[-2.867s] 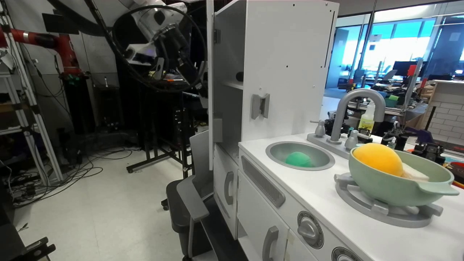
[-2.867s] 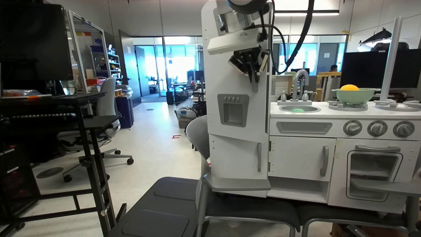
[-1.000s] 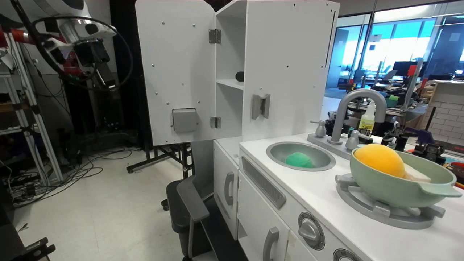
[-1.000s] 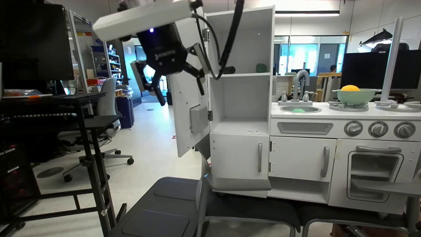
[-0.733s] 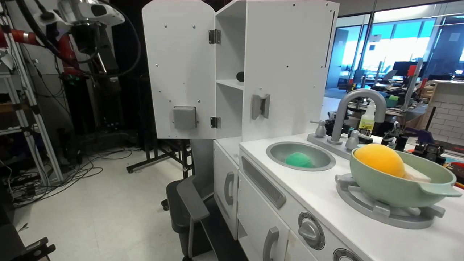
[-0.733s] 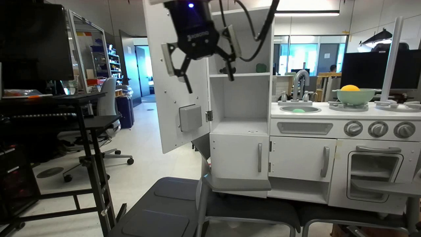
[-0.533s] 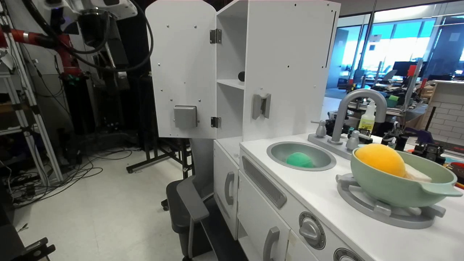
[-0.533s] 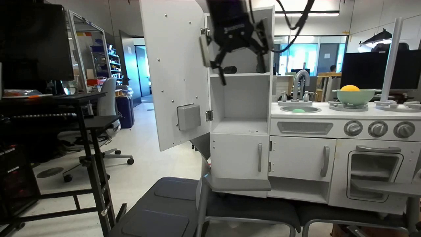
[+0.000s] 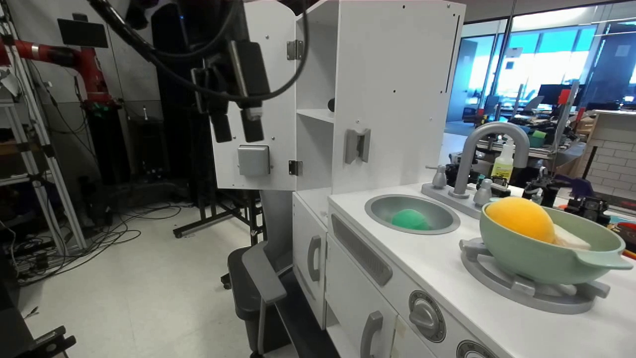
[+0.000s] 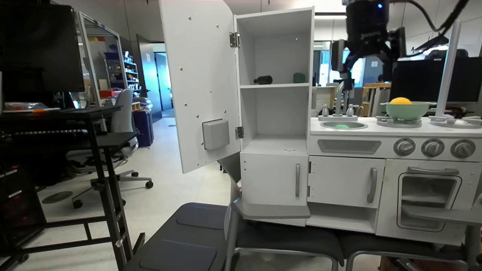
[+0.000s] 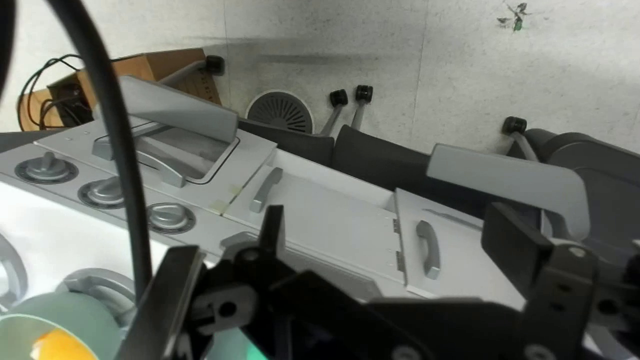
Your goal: Open the top door of the cabinet then put the green and yellow plushies in the bottom compartment of the top cabinet respectively
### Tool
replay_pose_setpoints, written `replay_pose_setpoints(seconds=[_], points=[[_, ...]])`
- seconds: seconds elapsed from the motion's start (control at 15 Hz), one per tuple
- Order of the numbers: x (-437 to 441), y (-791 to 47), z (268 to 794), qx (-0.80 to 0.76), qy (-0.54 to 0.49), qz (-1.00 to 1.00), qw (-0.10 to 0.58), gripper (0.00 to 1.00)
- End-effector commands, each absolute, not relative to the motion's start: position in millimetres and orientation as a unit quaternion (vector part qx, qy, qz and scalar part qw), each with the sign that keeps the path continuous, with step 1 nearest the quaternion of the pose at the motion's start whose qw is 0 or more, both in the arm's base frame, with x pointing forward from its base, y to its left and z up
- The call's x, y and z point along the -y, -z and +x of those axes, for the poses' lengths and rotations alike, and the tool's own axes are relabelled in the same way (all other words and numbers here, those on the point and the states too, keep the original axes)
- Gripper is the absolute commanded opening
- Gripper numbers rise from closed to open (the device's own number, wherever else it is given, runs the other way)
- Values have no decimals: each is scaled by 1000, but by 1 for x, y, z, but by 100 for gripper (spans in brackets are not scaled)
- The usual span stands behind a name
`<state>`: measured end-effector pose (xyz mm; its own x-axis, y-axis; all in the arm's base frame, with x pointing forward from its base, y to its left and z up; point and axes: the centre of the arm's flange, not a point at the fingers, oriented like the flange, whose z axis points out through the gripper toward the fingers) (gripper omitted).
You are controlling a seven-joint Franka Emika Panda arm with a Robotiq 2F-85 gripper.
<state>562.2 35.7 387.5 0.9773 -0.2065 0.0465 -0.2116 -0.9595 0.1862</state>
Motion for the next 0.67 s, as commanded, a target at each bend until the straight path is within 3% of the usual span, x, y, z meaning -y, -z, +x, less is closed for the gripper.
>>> replay_pose_setpoints(seconds=[0.0, 0.33, 0.6], points=[[70, -378, 566, 132, -36, 989, 59, 100], [170, -340, 604, 186, -67, 980, 19, 100], [183, -319, 653, 221, -83, 972, -2, 100]])
